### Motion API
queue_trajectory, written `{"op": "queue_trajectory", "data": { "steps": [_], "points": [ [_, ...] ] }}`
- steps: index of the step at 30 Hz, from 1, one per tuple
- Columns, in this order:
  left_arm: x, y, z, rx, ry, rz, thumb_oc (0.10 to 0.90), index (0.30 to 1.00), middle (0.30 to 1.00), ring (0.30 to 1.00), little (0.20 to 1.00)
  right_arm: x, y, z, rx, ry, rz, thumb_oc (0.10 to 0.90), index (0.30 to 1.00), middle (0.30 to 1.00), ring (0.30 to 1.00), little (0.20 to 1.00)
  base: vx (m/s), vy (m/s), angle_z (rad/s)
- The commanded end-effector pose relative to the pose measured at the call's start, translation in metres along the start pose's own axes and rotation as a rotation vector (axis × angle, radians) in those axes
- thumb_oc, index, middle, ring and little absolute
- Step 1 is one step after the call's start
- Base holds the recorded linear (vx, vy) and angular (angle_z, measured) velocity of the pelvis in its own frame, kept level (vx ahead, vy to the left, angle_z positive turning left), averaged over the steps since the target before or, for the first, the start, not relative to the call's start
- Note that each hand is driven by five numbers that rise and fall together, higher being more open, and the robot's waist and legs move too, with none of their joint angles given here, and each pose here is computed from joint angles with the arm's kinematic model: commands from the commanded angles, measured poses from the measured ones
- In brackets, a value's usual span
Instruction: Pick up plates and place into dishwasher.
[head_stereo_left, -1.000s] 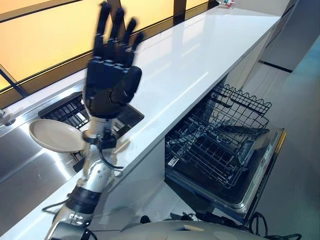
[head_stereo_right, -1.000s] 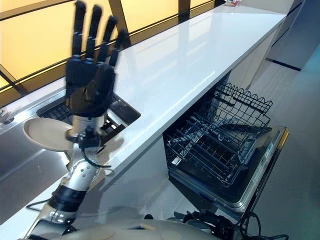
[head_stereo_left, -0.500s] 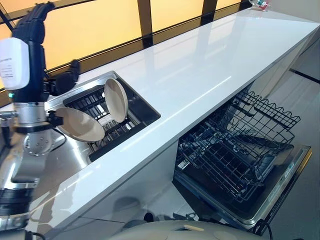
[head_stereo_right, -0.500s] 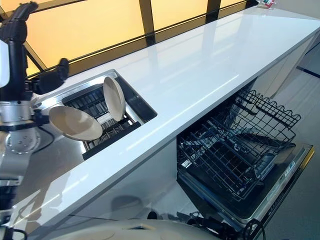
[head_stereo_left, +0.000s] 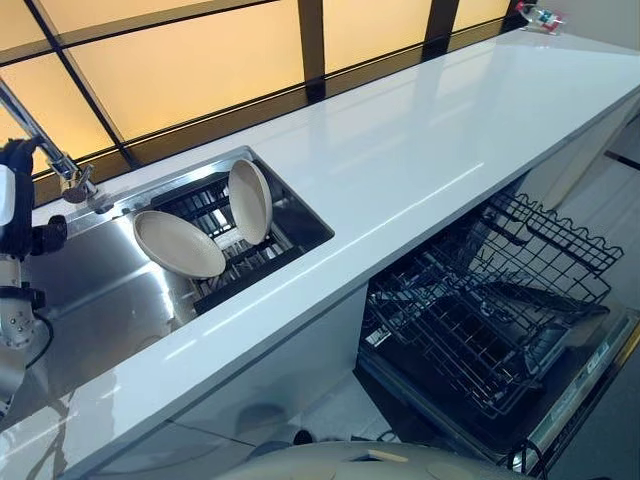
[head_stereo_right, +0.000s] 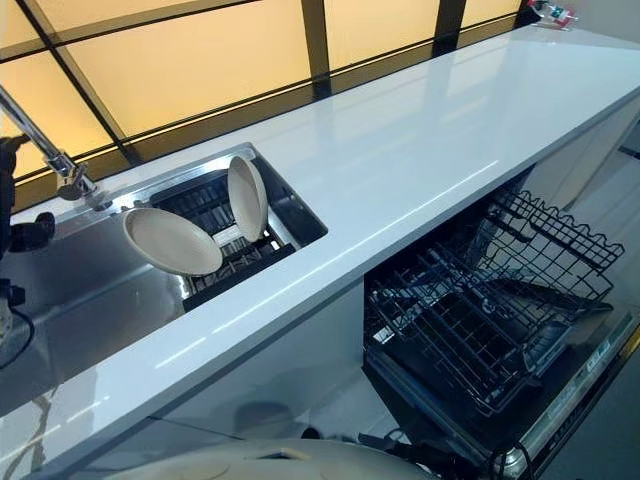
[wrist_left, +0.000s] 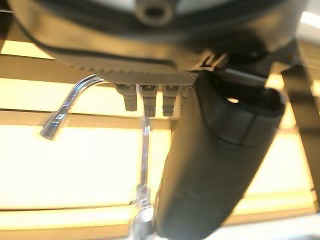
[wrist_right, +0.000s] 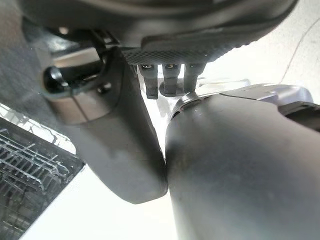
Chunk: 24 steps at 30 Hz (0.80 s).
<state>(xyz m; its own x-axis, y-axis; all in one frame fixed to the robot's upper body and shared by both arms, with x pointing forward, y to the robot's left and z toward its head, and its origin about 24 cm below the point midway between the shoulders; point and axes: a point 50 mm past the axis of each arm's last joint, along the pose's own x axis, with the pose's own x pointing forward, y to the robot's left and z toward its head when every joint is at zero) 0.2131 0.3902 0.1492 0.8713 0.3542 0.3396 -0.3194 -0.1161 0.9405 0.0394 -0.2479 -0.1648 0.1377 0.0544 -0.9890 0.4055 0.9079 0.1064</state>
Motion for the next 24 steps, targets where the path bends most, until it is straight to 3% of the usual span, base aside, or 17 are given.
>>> {"op": "queue_trajectory", "data": {
  "steps": [1, 8, 18, 24],
  "points": [
    [0.035, 0.065, 0.001, 0.184, -0.093, 0.186, 0.8, 0.9, 0.9, 0.9, 0.9, 0.002, 0.016, 0.018, -0.024, -0.003, 0.05, 0.8, 0.9, 0.9, 0.9, 0.9, 0.0, 0.013, 0.04],
    [0.033, 0.053, 0.025, 0.171, -0.248, 0.08, 0.8, 0.9, 0.9, 0.9, 0.9, 0.002, 0.017, 0.021, -0.024, -0.008, 0.049, 0.8, 0.9, 0.9, 0.9, 0.9, 0.0, 0.0, 0.0],
    [0.039, 0.063, 0.056, 0.149, -0.399, 0.08, 0.8, 0.9, 0.9, 0.9, 0.9, 0.002, 0.018, 0.017, -0.003, -0.008, 0.064, 0.8, 0.9, 0.9, 0.9, 0.9, 0.0, 0.0, 0.0],
    [0.039, 0.062, 0.064, 0.228, -0.452, 0.013, 0.8, 0.9, 0.9, 0.9, 0.9, 0.003, 0.018, 0.011, 0.009, -0.003, 0.066, 0.8, 0.9, 0.9, 0.9, 0.9, 0.0, 0.024, -0.05]
  ]
}}
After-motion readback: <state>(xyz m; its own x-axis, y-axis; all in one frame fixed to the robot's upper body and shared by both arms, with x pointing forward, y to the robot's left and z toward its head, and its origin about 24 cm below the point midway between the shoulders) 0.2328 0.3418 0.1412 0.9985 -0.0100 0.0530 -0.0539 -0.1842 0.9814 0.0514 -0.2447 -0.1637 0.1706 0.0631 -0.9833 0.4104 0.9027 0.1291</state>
